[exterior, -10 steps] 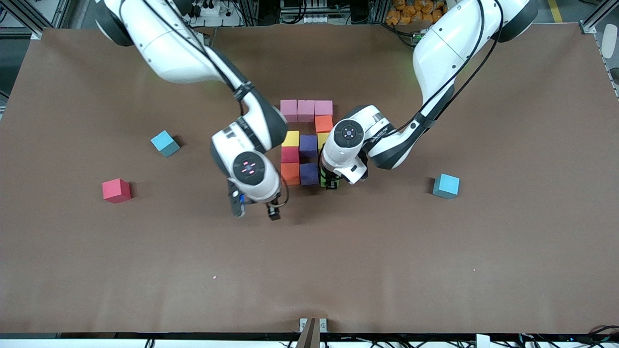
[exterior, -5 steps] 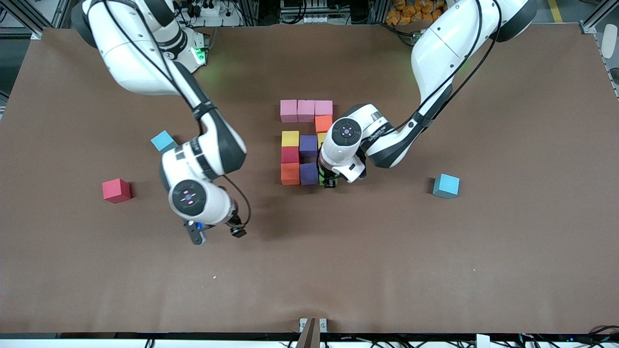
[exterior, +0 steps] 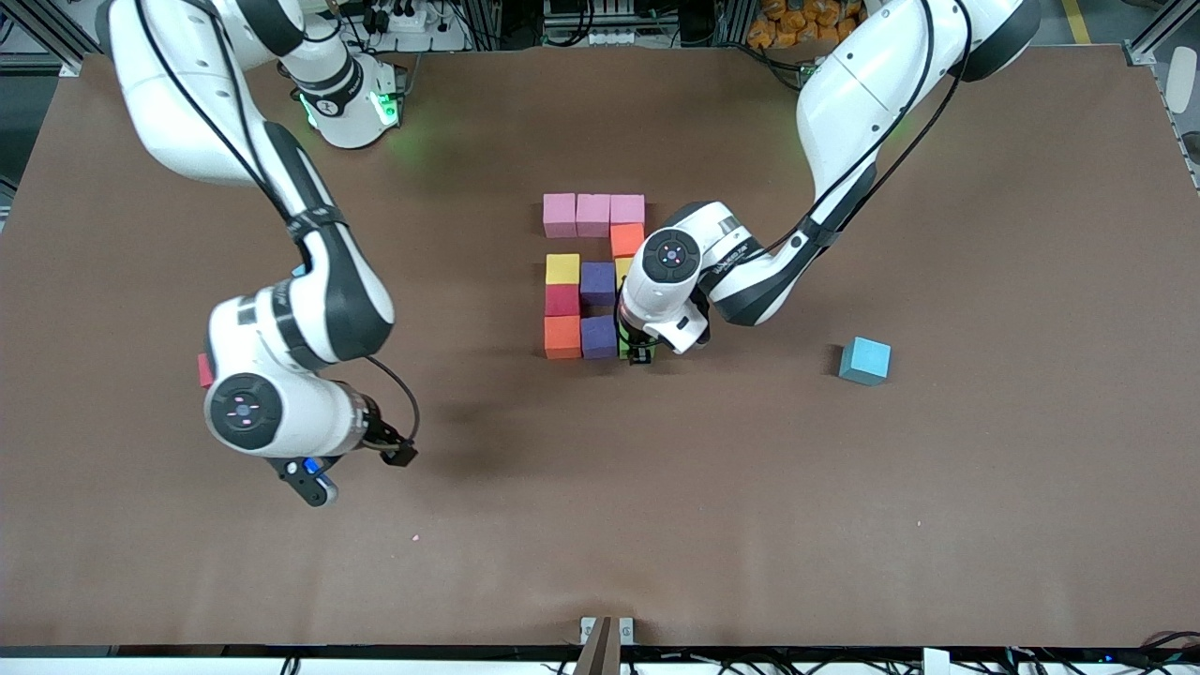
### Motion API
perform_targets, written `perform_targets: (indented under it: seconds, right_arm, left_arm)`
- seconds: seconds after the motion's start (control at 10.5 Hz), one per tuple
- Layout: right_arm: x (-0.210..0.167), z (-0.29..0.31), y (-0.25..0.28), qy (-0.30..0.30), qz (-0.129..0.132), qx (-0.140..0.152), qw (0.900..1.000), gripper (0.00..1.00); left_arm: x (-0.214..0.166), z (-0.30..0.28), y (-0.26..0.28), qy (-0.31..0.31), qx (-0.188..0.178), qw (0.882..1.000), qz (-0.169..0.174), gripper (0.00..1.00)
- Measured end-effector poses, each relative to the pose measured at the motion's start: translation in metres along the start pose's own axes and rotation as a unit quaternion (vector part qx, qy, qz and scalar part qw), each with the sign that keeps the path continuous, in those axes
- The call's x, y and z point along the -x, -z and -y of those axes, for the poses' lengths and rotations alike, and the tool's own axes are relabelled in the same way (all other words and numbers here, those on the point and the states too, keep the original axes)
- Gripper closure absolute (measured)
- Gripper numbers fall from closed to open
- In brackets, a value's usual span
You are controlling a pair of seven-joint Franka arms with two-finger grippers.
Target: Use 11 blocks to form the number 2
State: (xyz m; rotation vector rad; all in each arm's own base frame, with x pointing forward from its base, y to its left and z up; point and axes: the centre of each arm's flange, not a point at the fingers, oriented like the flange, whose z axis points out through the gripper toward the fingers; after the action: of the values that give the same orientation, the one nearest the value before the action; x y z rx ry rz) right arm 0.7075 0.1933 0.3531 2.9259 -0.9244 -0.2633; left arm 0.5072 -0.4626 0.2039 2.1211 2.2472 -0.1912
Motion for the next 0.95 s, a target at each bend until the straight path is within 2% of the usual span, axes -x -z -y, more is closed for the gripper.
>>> perform_targets:
  seconds: [0.19,0.48,0.67,0.76,0.95]
  right_arm:
    - [0.007,-0.019,0.024,0.072,0.016,0.021,0.997,0.00]
    - [0.018,-0.056,0.053,0.169,0.032,0.035,0.984,0.00]
    - [0.033,-0.083,0.065,0.217,0.039,0.041,0.975,0.00]
    - [0.040,-0.096,0.070,0.241,0.041,0.043,0.969,0.00]
    - [0.055,-0.122,0.084,0.290,0.029,0.038,0.956,0.00]
  left_arm:
    - [0.000,0.001,-0.001,0.004,-0.001,1.000,-0.001,0.31]
    - [0.002,0.004,-0.003,0.006,-0.002,1.000,-0.002,0.24]
    - [0.000,-0.003,0.004,0.009,0.003,1.000,0.000,0.03]
    - [0.001,-0.007,0.017,0.011,0.010,1.000,0.000,0.00]
    - [0.004,-0.014,0.063,-0.007,0.031,0.999,-0.007,0.00]
